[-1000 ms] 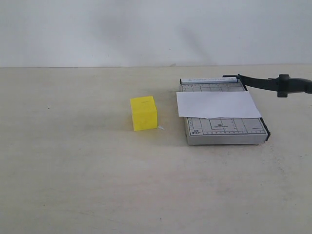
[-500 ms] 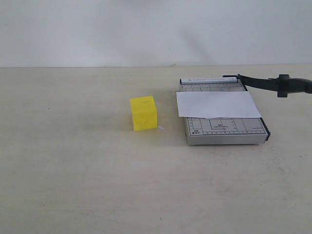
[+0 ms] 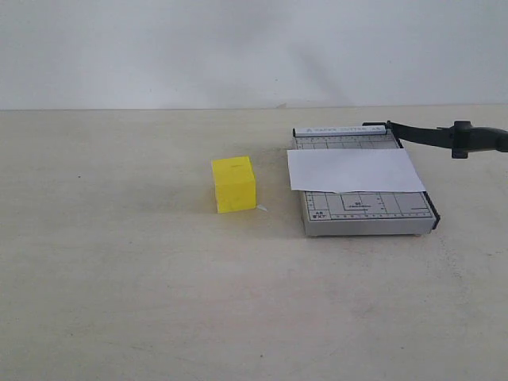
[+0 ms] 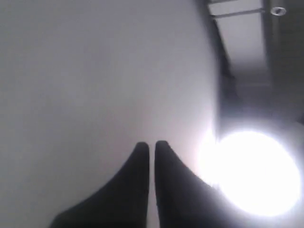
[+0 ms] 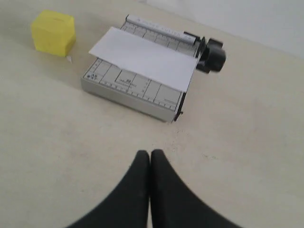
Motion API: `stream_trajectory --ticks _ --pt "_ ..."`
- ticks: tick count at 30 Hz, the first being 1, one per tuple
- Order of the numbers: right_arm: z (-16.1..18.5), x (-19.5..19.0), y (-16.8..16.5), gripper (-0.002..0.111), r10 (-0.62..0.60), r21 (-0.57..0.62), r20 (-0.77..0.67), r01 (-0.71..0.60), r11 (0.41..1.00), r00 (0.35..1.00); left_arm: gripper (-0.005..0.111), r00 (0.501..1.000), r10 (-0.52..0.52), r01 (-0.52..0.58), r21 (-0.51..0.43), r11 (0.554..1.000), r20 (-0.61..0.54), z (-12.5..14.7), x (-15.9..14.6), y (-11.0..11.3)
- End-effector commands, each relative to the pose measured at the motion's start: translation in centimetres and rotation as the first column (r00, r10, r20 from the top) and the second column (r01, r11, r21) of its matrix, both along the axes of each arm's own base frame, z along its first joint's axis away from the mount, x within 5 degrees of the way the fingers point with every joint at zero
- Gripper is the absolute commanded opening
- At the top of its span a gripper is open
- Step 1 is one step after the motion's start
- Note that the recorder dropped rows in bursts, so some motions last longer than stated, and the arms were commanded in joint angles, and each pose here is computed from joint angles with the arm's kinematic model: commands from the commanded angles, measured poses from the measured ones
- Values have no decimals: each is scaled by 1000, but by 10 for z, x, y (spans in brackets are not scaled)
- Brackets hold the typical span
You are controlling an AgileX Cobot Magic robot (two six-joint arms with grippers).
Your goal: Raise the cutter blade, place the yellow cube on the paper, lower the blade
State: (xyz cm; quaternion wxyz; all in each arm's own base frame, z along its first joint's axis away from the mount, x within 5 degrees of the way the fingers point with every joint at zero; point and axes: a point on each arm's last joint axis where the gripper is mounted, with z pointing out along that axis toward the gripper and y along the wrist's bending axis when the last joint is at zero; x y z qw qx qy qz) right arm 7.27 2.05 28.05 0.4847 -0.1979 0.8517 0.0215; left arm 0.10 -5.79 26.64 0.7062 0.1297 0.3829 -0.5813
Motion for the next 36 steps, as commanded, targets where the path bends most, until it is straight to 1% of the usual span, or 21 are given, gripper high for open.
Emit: stream_trajectory --ticks 1,2,3,4,5,7,8,11,13,15,16,18,21,22,23,25,27,28,30,33,36 --pt "-16 3 0 0 -33 38 -18 34 999 999 4 638 724 -639 343 688 -263 -2 44 40" --pt "-15 4 0 0 -36 38 -4 36 999 999 4 540 818 -690 452 565 -198 15 53 47" --pt "-14 4 -1 0 -37 33 4 37 999 999 4 571 807 -671 480 566 -153 31 59 43" --pt "-14 4 -2 0 -39 16 12 39 999 999 4 671 714 -562 491 665 -200 60 80 32" --pt "-14 5 -3 0 -39 -5 19 39 999 999 4 701 663 -494 491 717 -263 75 96 28" --pt "-14 5 -5 0 -40 -58 34 42 997 999 4 711 593 -281 622 731 -377 98 156 17" --pt "-13 6 -7 0 -39 -92 55 44 995 998 4 732 507 -127 639 759 -456 102 206 3" --pt "-16 10 -8 0 -39 -121 73 48 992 997 4 763 370 83 649 756 -529 91 256 -31" --pt "-22 14 -7 0 -39 -121 60 46 992 997 4 735 384 123 666 736 -559 71 284 -56" --pt "-29 18 -7 0 -46 -113 32 50 992 998 4 689 496 49 717 695 -528 52 300 -83" --pt "-33 20 -6 0 -61 -93 15 62 994 998 4 639 602 -51 754 654 -479 44 306 -91" --pt "-42 23 -6 0 -101 -42 -35 100 994 994 4 478 805 -292 801 522 -351 37 308 -98" --pt "-52 26 -5 0 -134 -13 -115 133 991 984 4 49 988 -599 787 147 -147 41 291 -90" --pt "-54 26 -5 0 -134 -18 -133 133 991 982 4 -29 994 -635 770 64 -107 43 285 -88" --pt "-54 27 -5 0 -134 -20 -137 133 991 981 4 -45 997 -631 776 17 -58 45 282 -88" --pt "-54 28 -5 0 -134 -18 -131 133 991 982 4 57 997 -547 837 -15 55 42 282 -96" --pt "-54 29 -5 0 -134 -15 -122 133 991 983 4 268 959 -405 914 24 94 31 283 -112" --pt "-53 29 -5 0 -134 -14 -118 133 991 984 4 341 938 -346 936 60 66 26 282 -118" --pt "-53 29 -5 0 -134 -14 -118 133 991 984 4 431 899 -222 957 186 -75 16 279 -130" --pt "-53 29 -5 0 -135 -12 -118 134 991 984 4 474 832 -92 924 371 -287 9 273 -144" --pt "-53 29 -5 0 -137 -9 -119 137 991 983 4 607 697 -3 876 482 -382 10 268 -163"
